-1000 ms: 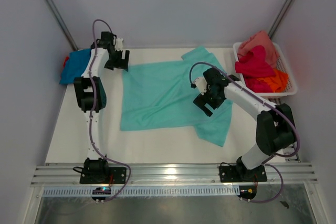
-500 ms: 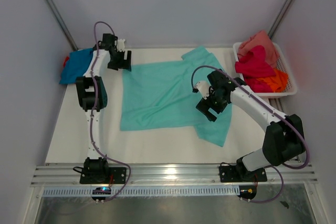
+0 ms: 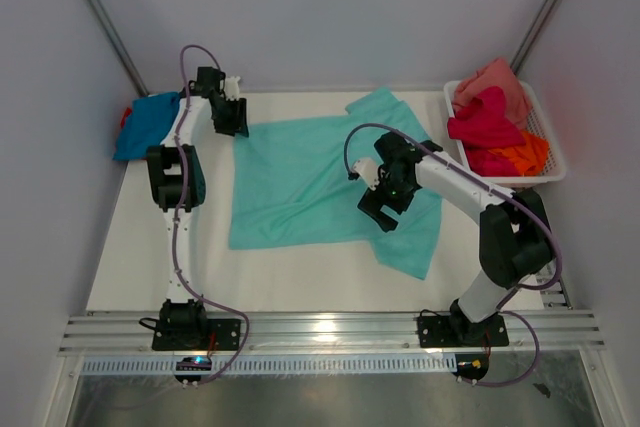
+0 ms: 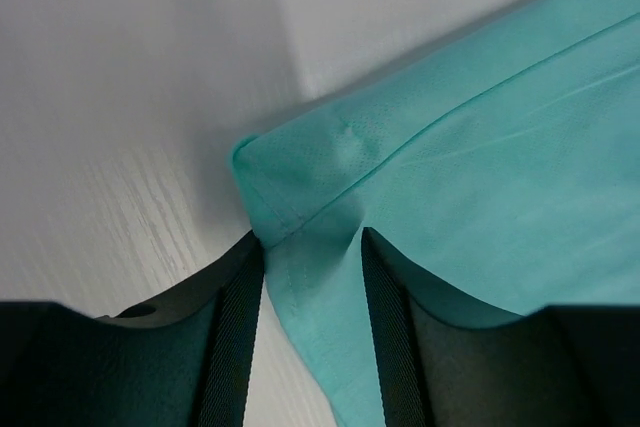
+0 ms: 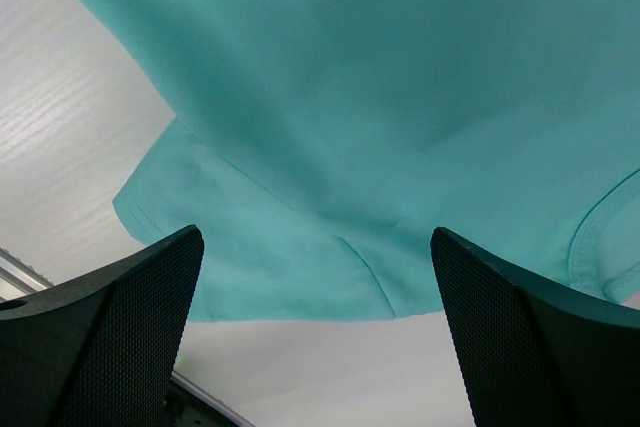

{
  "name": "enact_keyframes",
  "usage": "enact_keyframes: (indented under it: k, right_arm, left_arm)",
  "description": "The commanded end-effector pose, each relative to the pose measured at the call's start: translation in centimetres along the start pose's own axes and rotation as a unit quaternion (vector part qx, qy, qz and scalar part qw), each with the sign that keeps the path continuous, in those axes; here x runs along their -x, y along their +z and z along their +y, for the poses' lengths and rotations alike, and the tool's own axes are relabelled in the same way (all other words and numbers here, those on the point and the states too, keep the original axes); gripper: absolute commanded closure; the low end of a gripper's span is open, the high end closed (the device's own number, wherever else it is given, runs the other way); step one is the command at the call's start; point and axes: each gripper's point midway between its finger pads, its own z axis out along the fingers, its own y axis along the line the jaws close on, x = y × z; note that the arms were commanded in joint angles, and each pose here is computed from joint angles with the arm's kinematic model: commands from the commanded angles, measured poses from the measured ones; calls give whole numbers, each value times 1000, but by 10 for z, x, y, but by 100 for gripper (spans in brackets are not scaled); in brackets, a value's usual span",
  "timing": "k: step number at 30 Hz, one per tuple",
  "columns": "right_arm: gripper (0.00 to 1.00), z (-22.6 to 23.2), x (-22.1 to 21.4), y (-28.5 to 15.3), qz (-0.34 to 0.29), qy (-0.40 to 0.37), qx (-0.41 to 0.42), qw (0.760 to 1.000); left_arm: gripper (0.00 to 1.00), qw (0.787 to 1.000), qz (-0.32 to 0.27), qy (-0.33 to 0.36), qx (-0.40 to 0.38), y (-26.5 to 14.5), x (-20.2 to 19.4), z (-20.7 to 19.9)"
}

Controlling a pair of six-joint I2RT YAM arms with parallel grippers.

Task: Fold and stack the t-shirts
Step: Flatten the tshirt out

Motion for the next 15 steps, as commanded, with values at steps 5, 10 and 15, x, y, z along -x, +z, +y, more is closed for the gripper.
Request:
enact_keyframes:
  k: [5,10,15]
  right_arm:
    - [1,-6,37,-7,-47,-23,-6,999]
    - [1,-2,62,-10,-71,-39,-3,997]
    - [1,11,111,-12,-103,-80,10,991]
  left_arm:
    - [64,999,-35,3,-15,-3,21,-6]
    - [83,999,-31,1,-16,0,19,-5]
    - [91,999,-35,-12,-19,0,21,-7]
